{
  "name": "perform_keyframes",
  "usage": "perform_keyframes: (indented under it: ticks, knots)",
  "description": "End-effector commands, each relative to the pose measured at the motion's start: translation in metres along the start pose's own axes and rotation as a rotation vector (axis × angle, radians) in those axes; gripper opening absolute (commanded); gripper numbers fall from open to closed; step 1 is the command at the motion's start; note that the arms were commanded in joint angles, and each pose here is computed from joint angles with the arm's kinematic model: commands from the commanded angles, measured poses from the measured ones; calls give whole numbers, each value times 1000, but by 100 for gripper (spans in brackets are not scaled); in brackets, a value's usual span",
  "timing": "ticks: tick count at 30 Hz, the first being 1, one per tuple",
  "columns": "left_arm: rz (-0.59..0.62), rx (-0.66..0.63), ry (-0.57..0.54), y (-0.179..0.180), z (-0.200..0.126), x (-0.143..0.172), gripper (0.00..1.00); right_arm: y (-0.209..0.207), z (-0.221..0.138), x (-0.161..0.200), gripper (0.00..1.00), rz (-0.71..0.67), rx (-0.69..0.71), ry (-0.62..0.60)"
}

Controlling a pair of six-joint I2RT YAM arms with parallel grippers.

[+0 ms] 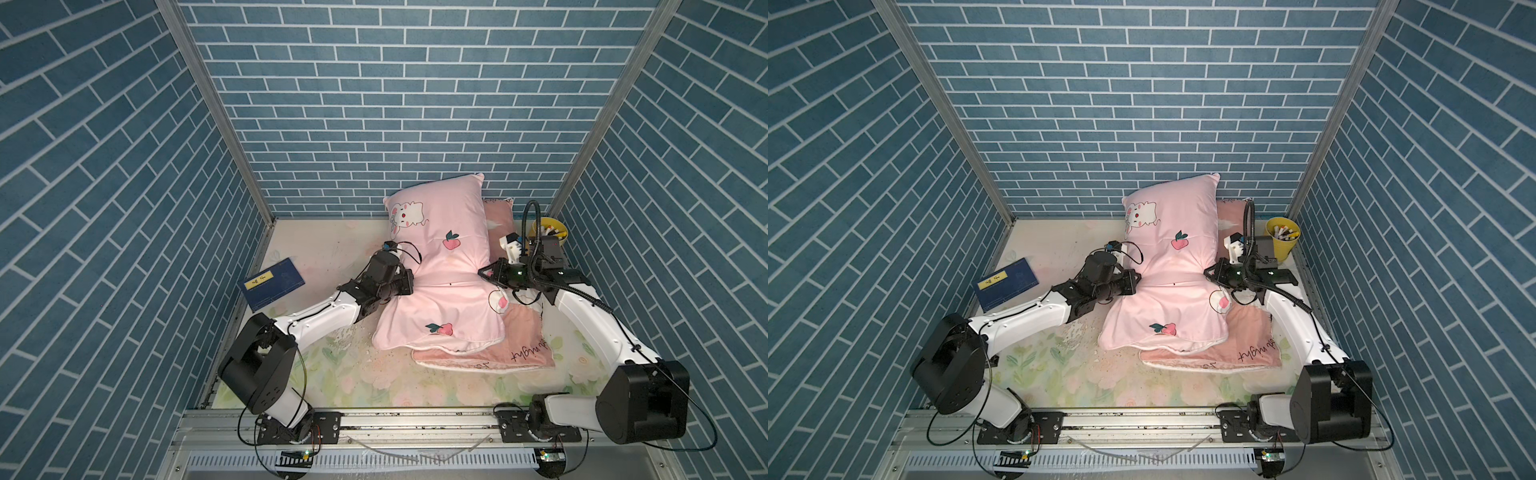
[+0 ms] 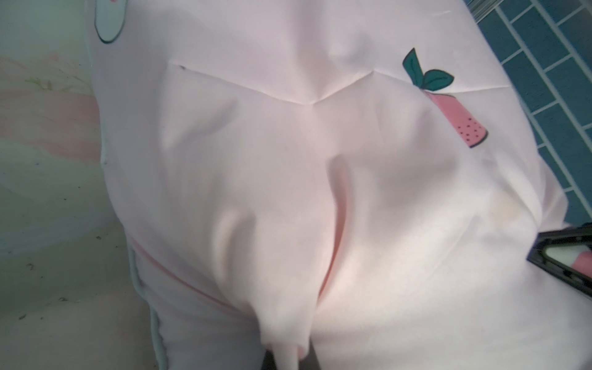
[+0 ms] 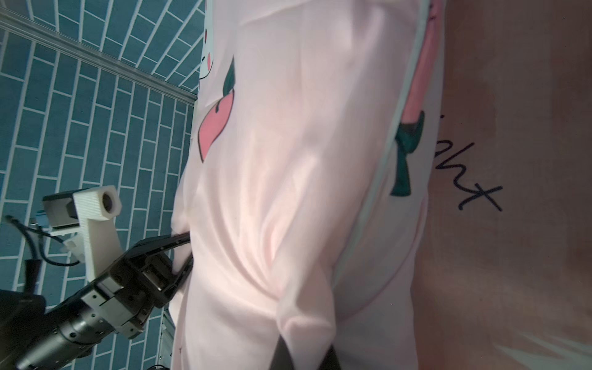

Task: Zip up pillowcases
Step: Pick up the pillowcase from the pillowcase, then place the pillowcase at the center of the board.

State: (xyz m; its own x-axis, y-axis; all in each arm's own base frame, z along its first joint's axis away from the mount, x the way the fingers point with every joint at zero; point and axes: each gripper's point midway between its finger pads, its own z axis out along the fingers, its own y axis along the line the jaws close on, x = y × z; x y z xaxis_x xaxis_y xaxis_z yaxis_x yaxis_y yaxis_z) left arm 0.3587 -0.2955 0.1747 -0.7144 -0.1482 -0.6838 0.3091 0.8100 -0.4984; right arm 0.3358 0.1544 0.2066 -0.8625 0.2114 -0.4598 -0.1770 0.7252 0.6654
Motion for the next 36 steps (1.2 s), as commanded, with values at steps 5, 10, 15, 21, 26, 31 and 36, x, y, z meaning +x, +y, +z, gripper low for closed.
perform_keyframes:
  ticks: [5,10,15,21,26,31,36]
  knots:
    - [160,38,-104,-46,-57,-60,0,65,1,-9,0,-169,-126,31]
    - [188,-37,-190,-40,-103,-80,0,115,13,-11,0,-282,-208,54]
    - [179,-165,-238,-3,-142,-89,0,154,45,-3,0,-360,-268,115]
    - [85,-343,-239,73,-173,-75,0,170,97,22,0,-406,-291,197]
    - [-5,-407,-181,130,-156,-53,0,163,146,45,0,-405,-271,234]
    - [-42,-475,-139,161,-125,-36,0,141,183,55,0,-346,-238,260]
    - [-81,-520,-111,184,-96,-27,0,114,204,65,0,-297,-158,314]
